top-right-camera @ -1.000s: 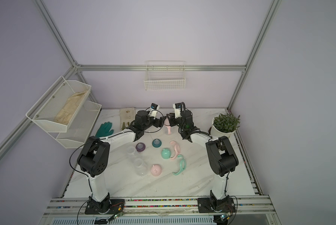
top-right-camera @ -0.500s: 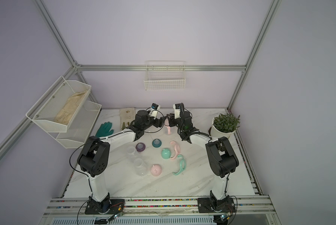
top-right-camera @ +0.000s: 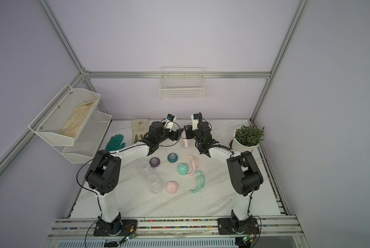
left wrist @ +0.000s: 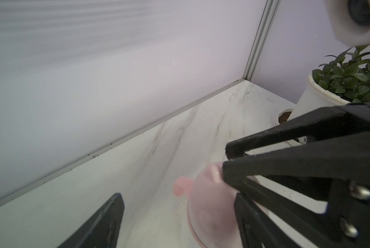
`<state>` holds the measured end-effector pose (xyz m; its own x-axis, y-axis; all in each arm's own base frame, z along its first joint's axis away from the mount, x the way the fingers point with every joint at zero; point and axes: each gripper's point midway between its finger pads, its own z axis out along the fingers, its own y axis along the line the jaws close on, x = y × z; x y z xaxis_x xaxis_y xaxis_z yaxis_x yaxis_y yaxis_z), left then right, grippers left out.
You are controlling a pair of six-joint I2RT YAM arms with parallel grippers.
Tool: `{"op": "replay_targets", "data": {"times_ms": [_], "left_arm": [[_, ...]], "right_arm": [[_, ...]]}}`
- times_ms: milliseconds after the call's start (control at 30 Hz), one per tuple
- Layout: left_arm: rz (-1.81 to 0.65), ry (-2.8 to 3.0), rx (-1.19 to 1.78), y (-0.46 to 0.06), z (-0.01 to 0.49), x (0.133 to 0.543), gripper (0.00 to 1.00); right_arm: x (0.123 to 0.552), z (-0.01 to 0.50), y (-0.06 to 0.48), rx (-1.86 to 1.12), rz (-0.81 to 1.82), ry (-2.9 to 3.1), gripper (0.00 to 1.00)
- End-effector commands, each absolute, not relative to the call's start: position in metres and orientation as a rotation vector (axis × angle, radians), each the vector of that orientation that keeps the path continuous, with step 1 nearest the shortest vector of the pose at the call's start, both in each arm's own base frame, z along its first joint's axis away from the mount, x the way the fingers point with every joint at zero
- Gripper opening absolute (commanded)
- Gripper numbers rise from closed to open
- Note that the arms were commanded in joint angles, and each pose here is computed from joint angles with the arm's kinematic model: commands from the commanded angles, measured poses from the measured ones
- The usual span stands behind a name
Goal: Assemble the baby bottles
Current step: Close the lid on the baby bottle.
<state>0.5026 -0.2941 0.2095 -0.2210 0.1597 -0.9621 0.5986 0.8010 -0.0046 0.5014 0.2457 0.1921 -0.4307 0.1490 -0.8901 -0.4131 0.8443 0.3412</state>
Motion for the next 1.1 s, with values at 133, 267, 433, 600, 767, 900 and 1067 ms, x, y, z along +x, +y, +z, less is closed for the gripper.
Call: {"op": "replay_targets", "data": {"times_ms": [133, 267, 433, 600, 767, 900, 1067], "left_arm": [[-0.466, 1.896, 0.678, -0.3, 0.181, 0.482, 0.82], [-0.442, 1.877, 0.629, -0.29, 0.199, 0.484, 0.84], [-0.433, 1.852, 0.584, -0.276, 0.226, 0.481, 0.86], [-0.387, 1.815, 0.532, -0.256, 0.253, 0.47, 0.9], [-0.354, 1.803, 0.513, -0.239, 0.268, 0.454, 0.97], [-0.335, 1.811, 0.505, -0.227, 0.27, 0.442, 1.0], [-0.301, 1.84, 0.5, -0.215, 0.263, 0.433, 1.0]], "right_arm": [[0.433, 0.044, 0.217, -0.174, 0.478, 2.548, 0.28], [0.441, 0.059, 0.219, -0.178, 0.485, 2.522, 0.28], [0.449, 0.071, 0.222, -0.192, 0.491, 2.503, 0.28], [0.458, 0.09, 0.228, -0.208, 0.505, 2.466, 0.28], [0.472, 0.115, 0.232, -0.238, 0.499, 2.417, 0.3], [0.484, 0.137, 0.235, -0.273, 0.483, 2.379, 0.32], [0.497, 0.166, 0.239, -0.294, 0.481, 2.325, 0.37]]}}
